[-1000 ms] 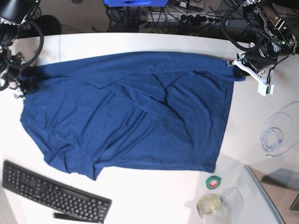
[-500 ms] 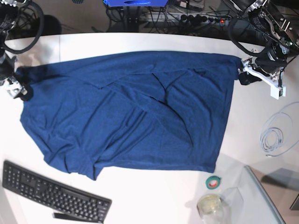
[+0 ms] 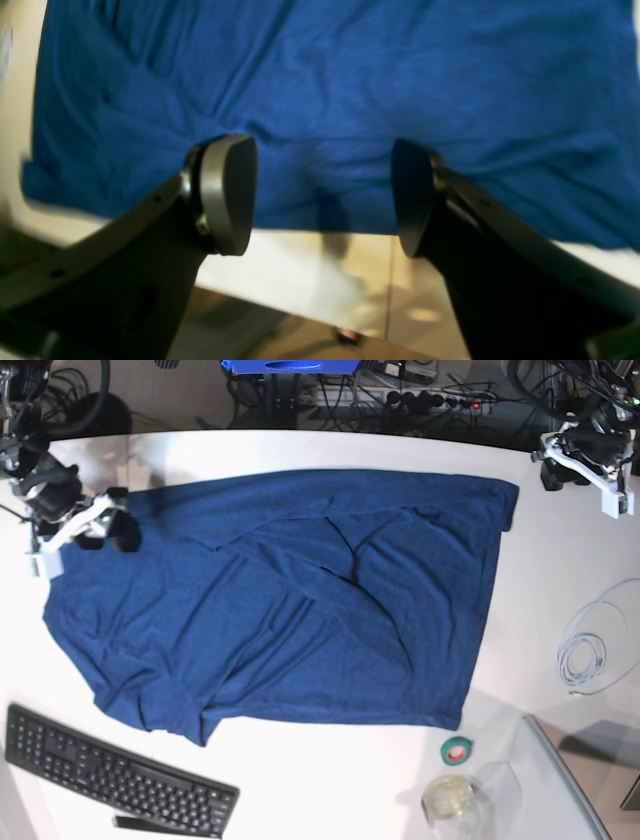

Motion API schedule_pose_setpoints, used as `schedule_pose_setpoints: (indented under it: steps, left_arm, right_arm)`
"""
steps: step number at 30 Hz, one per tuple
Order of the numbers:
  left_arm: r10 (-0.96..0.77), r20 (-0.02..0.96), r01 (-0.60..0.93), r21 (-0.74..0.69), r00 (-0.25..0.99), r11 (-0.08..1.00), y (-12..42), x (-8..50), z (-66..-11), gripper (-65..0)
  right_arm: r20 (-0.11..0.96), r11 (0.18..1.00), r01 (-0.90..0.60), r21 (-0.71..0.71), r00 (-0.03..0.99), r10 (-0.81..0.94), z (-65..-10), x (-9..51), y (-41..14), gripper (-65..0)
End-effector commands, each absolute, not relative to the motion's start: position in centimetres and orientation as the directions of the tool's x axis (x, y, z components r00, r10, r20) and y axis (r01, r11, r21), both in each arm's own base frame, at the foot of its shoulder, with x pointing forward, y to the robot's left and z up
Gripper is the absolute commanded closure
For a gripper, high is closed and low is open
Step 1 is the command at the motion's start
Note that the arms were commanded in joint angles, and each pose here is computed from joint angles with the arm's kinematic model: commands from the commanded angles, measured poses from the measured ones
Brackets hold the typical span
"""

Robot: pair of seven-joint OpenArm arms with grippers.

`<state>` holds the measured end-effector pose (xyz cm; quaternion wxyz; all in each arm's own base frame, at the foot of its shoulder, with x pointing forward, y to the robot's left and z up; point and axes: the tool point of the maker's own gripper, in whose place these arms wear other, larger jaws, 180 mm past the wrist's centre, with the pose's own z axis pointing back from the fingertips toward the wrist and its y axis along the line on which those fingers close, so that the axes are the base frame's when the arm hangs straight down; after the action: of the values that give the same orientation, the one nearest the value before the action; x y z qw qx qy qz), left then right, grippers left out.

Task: Layout the t-shirt on the table in an organized manner, then fold the t-shirt properly
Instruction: 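Release the corner with the right gripper and regrasp the shirt edge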

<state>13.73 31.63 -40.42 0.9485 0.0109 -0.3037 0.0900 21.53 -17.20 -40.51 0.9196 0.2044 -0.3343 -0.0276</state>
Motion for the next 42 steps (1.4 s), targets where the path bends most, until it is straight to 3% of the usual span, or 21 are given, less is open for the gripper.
schedule_pose_setpoints:
  steps: [1,6,11,17,22,39,41,42]
  left_arm:
    - [0.126,0.591,-0.142,-0.019,0.797,0.99,31.3,13.5,-40.4,-31.4]
    - [0.107,0.59,-0.095,-0.051,0.801,0.994,29.2,10.9,-44.5,-31.3]
    - [0.174,0.566,-0.145,-0.096,0.806,0.985,29.2,9.8,-46.2,-31.3]
    - [0.322,0.662,-0.29,-0.163,0.676,0.943,31.5,11.3,-44.2,-31.3]
    - [0.321,0.692,-0.289,-0.167,0.646,0.943,31.8,13.4,-43.8,-31.3]
    - [0.401,0.616,-0.277,-0.292,0.678,0.915,28.4,15.4,-48.0,-31.1]
    - [0.401,0.619,-0.277,-0.291,0.676,0.916,28.4,15.4,-47.9,-28.3]
    - [0.403,0.618,-0.28,-0.29,0.675,0.915,28.5,15.4,-47.9,-23.9]
  right_arm:
    - [0.645,0.915,-0.159,0.371,0.753,-0.13,-39.6,22.1,-16.6,-39.6]
    - [0.66,0.899,-0.367,0.239,0.741,0.127,-41.6,20.4,-12.8,-33.2]
    - [0.657,0.906,-0.363,0.22,0.741,0.137,-42.6,19.7,-11.1,-30.8]
    - [0.661,0.906,-0.357,0.228,0.74,0.125,-42.6,19.7,-10.5,-30.8]
    - [0.662,0.906,-0.357,0.228,0.739,0.125,-42.5,19.8,-10.5,-30.8]
    - [0.664,0.906,-0.358,0.227,0.737,0.125,-42.5,19.9,-10.5,-30.8]
    - [0.663,0.906,-0.358,0.227,0.738,0.125,-42.5,19.9,-10.5,-30.8]
    - [0.662,0.907,-0.356,0.227,0.739,0.124,-42.6,19.9,-10.6,-30.8]
